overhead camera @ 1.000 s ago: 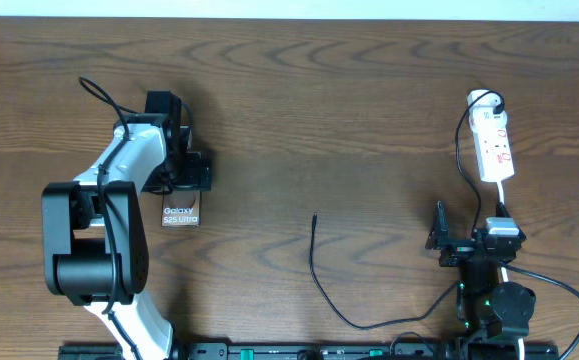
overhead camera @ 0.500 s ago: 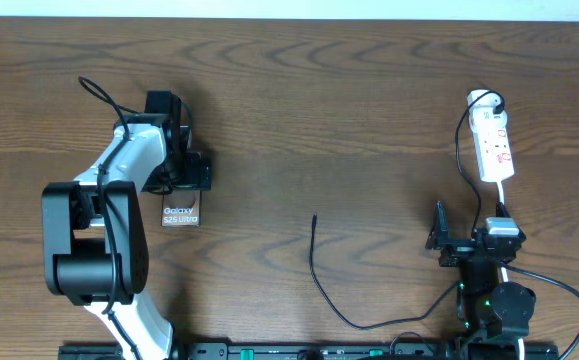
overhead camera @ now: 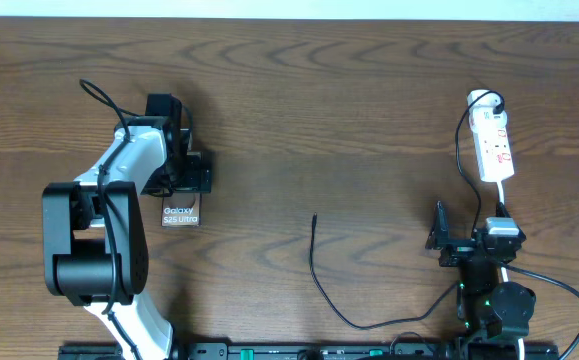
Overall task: Plug charger to phone and switch on socket
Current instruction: 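Close the left gripper on the phone's sides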
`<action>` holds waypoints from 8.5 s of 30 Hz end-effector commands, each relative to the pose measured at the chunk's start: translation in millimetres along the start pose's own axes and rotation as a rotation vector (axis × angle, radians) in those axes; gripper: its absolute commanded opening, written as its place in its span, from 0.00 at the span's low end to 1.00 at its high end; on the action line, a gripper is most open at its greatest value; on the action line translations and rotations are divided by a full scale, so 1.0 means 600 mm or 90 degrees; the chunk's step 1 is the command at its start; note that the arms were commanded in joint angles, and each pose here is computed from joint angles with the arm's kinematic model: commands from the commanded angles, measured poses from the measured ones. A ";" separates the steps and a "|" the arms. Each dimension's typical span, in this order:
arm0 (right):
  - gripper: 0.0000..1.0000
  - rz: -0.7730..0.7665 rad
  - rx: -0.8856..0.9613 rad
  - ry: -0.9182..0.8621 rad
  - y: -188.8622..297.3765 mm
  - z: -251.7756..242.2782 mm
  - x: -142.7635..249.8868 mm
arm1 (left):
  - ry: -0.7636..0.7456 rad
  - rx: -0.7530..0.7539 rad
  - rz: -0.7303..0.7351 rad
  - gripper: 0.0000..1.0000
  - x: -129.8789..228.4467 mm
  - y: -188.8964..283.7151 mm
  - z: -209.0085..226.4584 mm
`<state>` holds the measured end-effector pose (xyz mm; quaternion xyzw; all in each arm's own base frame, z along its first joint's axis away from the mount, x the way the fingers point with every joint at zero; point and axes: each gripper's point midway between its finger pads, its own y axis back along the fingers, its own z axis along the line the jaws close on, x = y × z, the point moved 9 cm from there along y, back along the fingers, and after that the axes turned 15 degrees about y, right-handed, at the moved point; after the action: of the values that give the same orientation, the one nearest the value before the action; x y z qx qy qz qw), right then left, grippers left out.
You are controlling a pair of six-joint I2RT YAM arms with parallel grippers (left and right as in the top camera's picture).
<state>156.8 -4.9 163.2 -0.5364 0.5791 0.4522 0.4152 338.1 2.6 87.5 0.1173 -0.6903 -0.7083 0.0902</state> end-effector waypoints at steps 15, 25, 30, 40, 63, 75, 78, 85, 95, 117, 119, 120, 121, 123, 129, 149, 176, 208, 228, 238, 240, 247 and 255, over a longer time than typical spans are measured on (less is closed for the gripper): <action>0.99 0.000 -0.004 0.010 0.000 0.002 0.000 | -0.006 -0.008 0.020 0.98 0.012 -0.016 0.007; 0.99 0.000 -0.004 0.010 0.000 0.002 0.000 | -0.006 0.020 0.029 0.98 0.021 -0.026 0.002; 0.99 0.000 -0.004 0.010 0.000 0.002 0.000 | -0.006 0.019 0.029 0.98 0.021 -0.026 0.003; 0.99 0.000 -0.004 0.010 0.000 0.002 0.000 | -0.006 -0.002 0.024 0.98 0.020 -0.027 0.007; 0.99 0.000 -0.004 0.010 0.000 0.002 0.000 | -0.008 -0.002 0.026 0.98 0.022 -0.028 0.007; 0.99 0.000 -0.004 0.010 0.000 0.002 0.000 | -0.008 -0.002 0.028 0.98 0.023 -0.029 0.008; 0.99 0.000 -0.004 0.010 0.000 0.002 0.000 | -0.008 -0.002 0.027 0.98 0.023 -0.029 0.008; 0.99 0.000 -0.004 0.010 0.000 0.002 0.000 | -0.008 -0.002 0.026 0.98 0.023 -0.029 0.008; 0.99 0.000 -0.004 0.010 0.000 0.002 0.000 | -0.008 -0.002 0.026 0.98 0.023 -0.029 0.008; 0.99 0.000 -0.004 0.010 0.000 0.002 0.000 | -0.008 -0.002 0.026 0.86 0.023 -0.029 0.008; 0.99 0.000 -0.004 0.010 0.000 0.002 0.000 | -0.008 -0.002 0.026 0.86 0.023 -0.029 0.008; 0.99 0.000 -0.004 0.010 0.000 0.002 0.000 | -0.008 -0.002 0.026 0.85 0.023 -0.029 0.008; 0.99 0.000 -0.004 0.010 0.000 0.002 0.000 | -0.008 -0.002 0.026 0.85 0.023 -0.029 0.008; 0.99 0.000 -0.004 0.010 0.000 0.002 0.000 | -0.008 -0.002 0.026 0.84 0.023 -0.029 0.008; 0.99 0.000 -0.004 0.010 0.000 0.002 0.000 | -0.008 -0.002 0.026 0.84 0.023 -0.029 0.008; 0.99 0.000 -0.004 0.010 0.000 0.002 0.000 | -0.008 -0.002 0.026 0.80 0.023 -0.029 0.008; 0.99 0.000 -0.004 0.010 0.000 0.002 0.000 | -0.008 -0.002 0.027 0.91 0.023 -0.029 0.008; 0.99 0.000 -0.004 0.010 0.000 0.002 0.000 | -0.008 0.005 0.029 0.89 0.024 -0.029 0.006; 0.99 0.000 -0.004 0.010 0.000 0.002 0.000 | -0.008 0.005 0.029 0.83 0.024 -0.029 0.006; 0.99 0.000 -0.004 0.010 0.000 0.002 0.000 | -0.008 0.005 0.029 0.75 0.024 -0.029 0.006; 0.99 0.000 -0.004 0.010 0.000 0.002 0.000 | -0.008 0.005 0.029 0.73 0.023 -0.029 0.006; 0.99 0.000 -0.004 0.010 0.000 0.002 0.000 | -0.008 0.005 0.029 0.64 0.023 -0.029 0.006; 0.99 0.000 -0.004 0.010 0.000 0.002 0.000 | -0.008 0.005 0.029 0.46 0.023 -0.029 0.006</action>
<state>156.8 -4.9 163.2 -0.5364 0.5791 0.4522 0.4152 336.2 1.2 85.7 0.1237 -0.7051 -0.6934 0.0817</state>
